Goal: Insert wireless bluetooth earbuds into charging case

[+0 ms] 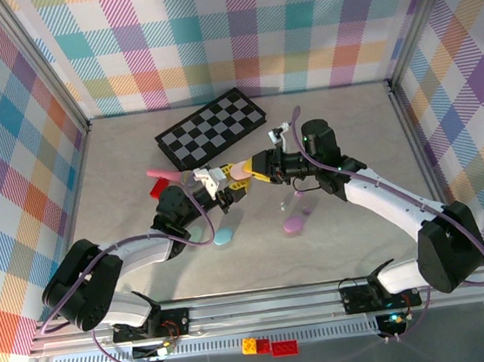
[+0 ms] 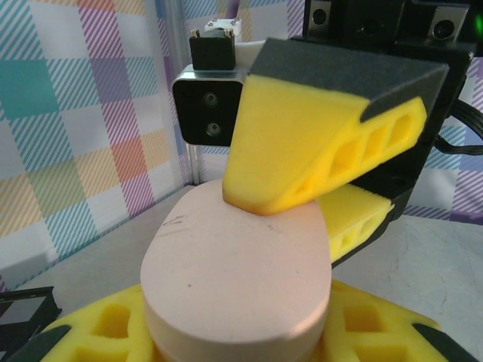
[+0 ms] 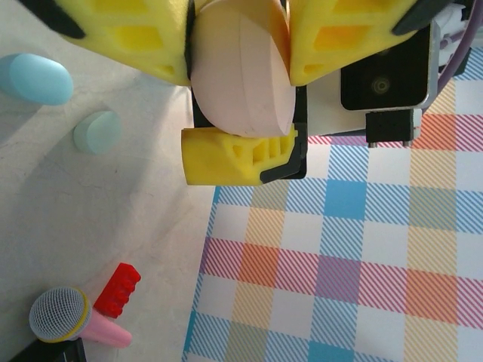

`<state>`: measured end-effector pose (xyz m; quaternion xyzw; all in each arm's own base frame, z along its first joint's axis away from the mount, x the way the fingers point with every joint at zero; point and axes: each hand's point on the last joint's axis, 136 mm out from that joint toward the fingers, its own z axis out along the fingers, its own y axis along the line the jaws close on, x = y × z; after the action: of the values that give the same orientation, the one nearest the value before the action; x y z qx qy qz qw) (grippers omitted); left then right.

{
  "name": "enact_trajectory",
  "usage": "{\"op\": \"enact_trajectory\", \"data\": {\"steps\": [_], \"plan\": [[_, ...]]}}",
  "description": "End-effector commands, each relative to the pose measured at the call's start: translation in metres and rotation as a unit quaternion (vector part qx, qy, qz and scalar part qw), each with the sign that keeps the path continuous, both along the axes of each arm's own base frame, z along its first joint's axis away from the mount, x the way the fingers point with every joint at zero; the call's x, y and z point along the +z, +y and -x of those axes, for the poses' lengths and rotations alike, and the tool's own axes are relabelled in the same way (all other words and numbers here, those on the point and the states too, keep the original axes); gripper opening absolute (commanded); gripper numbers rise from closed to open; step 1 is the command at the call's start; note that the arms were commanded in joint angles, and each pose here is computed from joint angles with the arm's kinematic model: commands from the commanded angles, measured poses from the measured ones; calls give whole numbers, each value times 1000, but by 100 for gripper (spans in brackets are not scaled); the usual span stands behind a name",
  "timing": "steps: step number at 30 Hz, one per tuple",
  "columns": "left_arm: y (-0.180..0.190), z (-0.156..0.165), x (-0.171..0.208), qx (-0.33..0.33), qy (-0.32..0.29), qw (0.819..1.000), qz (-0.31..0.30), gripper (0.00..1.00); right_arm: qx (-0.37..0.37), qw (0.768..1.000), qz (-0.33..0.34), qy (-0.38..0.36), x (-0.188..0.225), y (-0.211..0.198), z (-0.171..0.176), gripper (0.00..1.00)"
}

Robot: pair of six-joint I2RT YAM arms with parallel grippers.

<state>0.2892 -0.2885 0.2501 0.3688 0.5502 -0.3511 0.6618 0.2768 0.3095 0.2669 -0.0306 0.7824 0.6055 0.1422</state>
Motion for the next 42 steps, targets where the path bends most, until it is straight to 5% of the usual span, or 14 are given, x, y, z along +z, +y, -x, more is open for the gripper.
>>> {"op": "enact_trajectory", "data": {"steps": [1, 4, 9, 16, 29, 42], "plan": [[0, 3, 7, -10, -6, 1000, 1, 32, 14, 1000, -13, -16, 6, 5, 2, 24], [0, 3, 8, -10, -6, 1000, 0, 36, 11, 1000, -14, -15, 5, 4, 0, 23], [1, 5, 10, -10, -4, 1000, -2, 69, -13, 1000, -11, -11, -2, -7, -10, 21], [1, 10, 7, -10, 11, 1000, -21, 100, -82, 996, 20, 12, -41, -48, -38, 22], [-22, 34, -30, -34, 50, 993, -105, 100, -269, 951, 135, 77, -160, -189, -98, 21], [-48, 40, -75, -49, 89, 982, -156, 93, -323, 923, 153, 145, -223, -223, -111, 26]]}}
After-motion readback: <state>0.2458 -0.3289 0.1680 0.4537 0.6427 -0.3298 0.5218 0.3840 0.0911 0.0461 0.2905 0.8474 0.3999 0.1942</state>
